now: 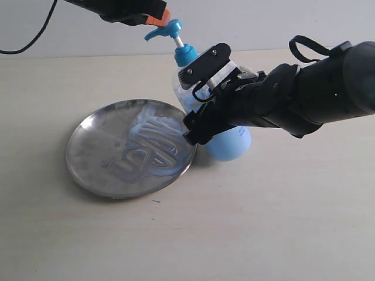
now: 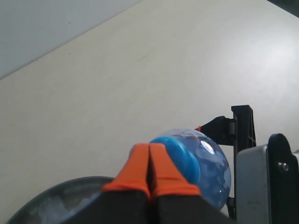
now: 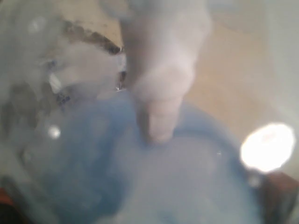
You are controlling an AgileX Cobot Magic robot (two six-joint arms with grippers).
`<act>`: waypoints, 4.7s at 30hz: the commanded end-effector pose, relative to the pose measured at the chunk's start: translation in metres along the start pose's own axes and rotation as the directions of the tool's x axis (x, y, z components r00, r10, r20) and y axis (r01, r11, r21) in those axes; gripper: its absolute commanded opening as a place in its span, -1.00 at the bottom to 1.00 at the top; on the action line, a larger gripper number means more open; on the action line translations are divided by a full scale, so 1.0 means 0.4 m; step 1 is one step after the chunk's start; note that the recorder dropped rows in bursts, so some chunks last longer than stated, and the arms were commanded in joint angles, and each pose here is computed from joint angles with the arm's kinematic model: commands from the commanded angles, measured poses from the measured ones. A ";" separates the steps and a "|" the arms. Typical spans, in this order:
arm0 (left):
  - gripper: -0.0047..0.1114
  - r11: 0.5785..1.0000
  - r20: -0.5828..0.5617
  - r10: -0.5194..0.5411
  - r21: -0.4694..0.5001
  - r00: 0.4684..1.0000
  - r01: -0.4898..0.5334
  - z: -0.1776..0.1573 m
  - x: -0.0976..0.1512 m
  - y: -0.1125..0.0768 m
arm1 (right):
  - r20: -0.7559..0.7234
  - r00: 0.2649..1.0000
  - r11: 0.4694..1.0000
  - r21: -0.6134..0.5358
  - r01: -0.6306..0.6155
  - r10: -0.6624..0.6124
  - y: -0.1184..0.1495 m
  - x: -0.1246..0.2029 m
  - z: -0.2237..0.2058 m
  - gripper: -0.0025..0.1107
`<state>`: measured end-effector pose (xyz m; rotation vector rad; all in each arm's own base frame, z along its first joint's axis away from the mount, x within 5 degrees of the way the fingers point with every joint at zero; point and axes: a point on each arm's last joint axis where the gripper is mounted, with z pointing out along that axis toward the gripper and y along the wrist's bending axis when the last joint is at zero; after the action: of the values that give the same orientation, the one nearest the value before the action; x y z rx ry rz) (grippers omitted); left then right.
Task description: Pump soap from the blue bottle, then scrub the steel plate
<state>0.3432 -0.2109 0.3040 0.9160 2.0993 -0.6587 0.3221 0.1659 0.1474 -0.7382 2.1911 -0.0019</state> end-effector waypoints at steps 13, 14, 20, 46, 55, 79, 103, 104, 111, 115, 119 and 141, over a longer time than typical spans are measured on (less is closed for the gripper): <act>-0.92 0.993 -0.147 0.014 0.121 0.989 0.004 0.044 0.050 -0.042 | -0.062 0.998 0.996 -0.088 0.025 -0.031 0.025 0.028 0.008 -0.96; -0.92 0.992 -0.150 0.015 0.124 0.989 0.004 0.044 0.051 -0.042 | -0.062 0.998 0.996 -0.088 0.025 -0.031 0.025 0.028 0.008 -0.96; -0.92 0.991 -0.161 0.011 0.133 0.987 0.010 0.045 0.054 -0.044 | -0.062 0.998 0.996 -0.088 0.025 -0.031 0.025 0.028 0.008 -0.96; -0.92 0.980 -0.305 -0.038 0.174 0.951 0.095 0.130 0.155 -0.045 | -0.061 0.997 0.995 -0.090 0.035 -0.040 0.026 0.028 0.008 -0.96; -0.92 0.977 -0.335 -0.034 0.186 0.942 0.102 0.160 0.174 -0.065 | -0.061 0.997 0.995 -0.090 0.035 -0.040 0.026 0.028 0.008 -0.96; -0.92 0.978 -0.351 -0.058 0.167 0.935 0.123 0.162 0.216 -0.066 | -0.060 0.997 0.996 -0.088 0.035 -0.040 0.025 0.028 0.008 -0.96; -0.92 0.998 -0.008 -0.033 -0.062 0.999 0.032 -0.056 0.063 -0.011 | 0.012 0.999 0.999 0.008 0.032 -0.032 -0.001 -0.001 -0.010 -0.96; -0.92 0.997 -0.006 -0.034 -0.063 0.999 0.034 -0.062 0.062 -0.009 | 0.019 1.000 1.000 0.018 0.023 -0.024 -0.003 -0.003 -0.012 -0.96; -0.92 0.997 0.009 -0.047 -0.064 0.999 0.048 -0.083 0.054 -0.013 | 0.059 0.998 0.998 0.064 0.019 -0.023 -0.015 -0.015 -0.017 -0.96; -0.92 0.996 0.000 -0.069 -0.055 0.998 0.068 -0.083 0.057 -0.016 | 0.090 0.996 0.997 0.071 0.000 -0.006 -0.018 -0.024 -0.022 -0.96; -0.92 0.995 0.003 -0.074 -0.060 0.997 0.074 -0.082 0.059 -0.014 | 0.138 0.990 0.996 0.092 -0.022 0.010 -0.026 -0.041 -0.035 -0.96; -0.92 0.954 0.069 -0.217 -0.198 0.974 0.227 -0.174 0.148 0.053 | 0.163 0.975 0.976 0.136 -0.172 0.149 -0.096 -0.037 -0.046 -0.96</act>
<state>0.3065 -0.1295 0.2899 0.5796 2.2187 -0.5526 0.3307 0.1420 0.1605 -0.4929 2.1575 0.0023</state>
